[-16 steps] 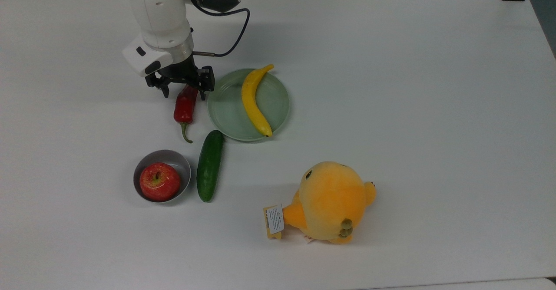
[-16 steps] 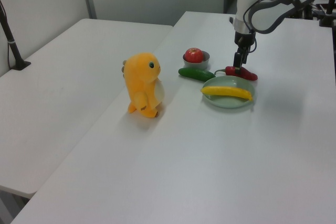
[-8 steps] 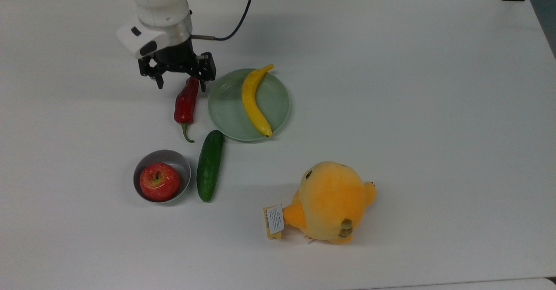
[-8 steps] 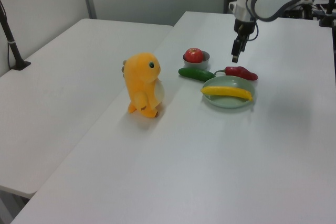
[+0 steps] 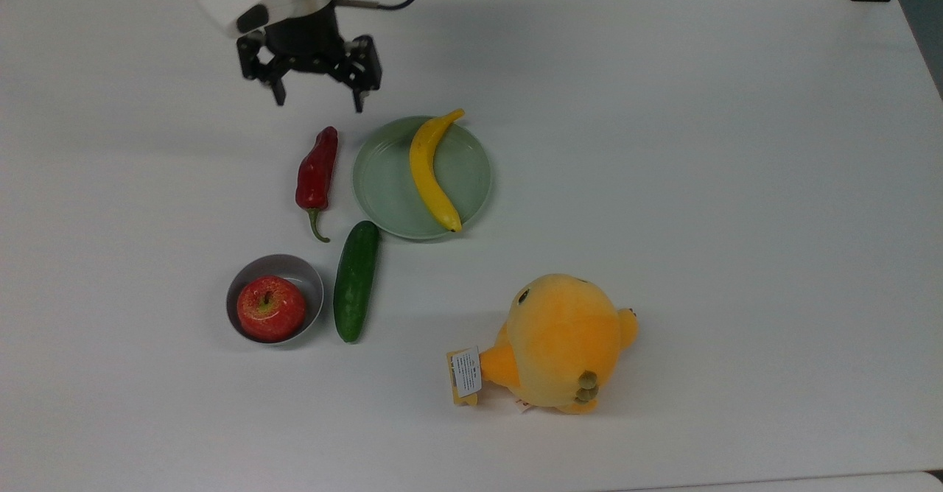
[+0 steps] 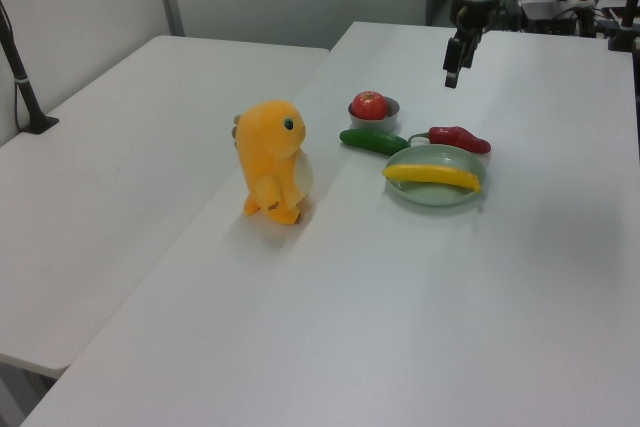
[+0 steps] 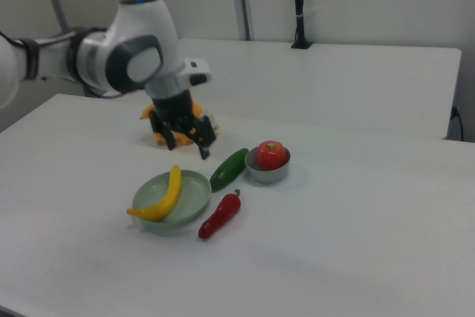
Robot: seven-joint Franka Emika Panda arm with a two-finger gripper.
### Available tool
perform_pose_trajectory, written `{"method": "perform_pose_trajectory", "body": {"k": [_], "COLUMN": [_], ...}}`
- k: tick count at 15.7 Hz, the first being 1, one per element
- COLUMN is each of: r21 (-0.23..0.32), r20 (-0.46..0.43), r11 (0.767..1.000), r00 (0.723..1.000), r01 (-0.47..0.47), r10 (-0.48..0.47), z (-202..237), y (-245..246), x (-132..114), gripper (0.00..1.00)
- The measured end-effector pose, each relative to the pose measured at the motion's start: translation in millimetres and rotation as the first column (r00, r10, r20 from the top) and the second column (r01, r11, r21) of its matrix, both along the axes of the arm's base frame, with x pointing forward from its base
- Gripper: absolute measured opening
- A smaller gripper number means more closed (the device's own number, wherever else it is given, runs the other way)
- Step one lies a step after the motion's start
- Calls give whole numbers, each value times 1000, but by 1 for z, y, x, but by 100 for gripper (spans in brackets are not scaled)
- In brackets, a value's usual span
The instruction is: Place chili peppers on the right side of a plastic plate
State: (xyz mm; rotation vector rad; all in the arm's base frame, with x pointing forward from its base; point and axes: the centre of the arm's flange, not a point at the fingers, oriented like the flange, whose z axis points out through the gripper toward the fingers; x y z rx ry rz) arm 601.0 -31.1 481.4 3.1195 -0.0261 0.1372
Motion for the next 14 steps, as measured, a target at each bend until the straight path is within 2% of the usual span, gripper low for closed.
{"method": "perform_pose_trajectory", "body": {"k": [2, 4, 9, 14], "r21": [5, 7, 14, 36], "r20": [-73, -108, -64, 14], "r11": [1000, 999, 999, 999], "r00": [997, 993, 997, 1000], "r01": [-17, -40, -48, -28], "r10": [18, 41, 49, 27], "z": [27, 50, 84, 94], "y": [22, 37, 42, 35], "x": [-7, -15, -28, -21], "gripper": [100, 100, 100, 100]}}
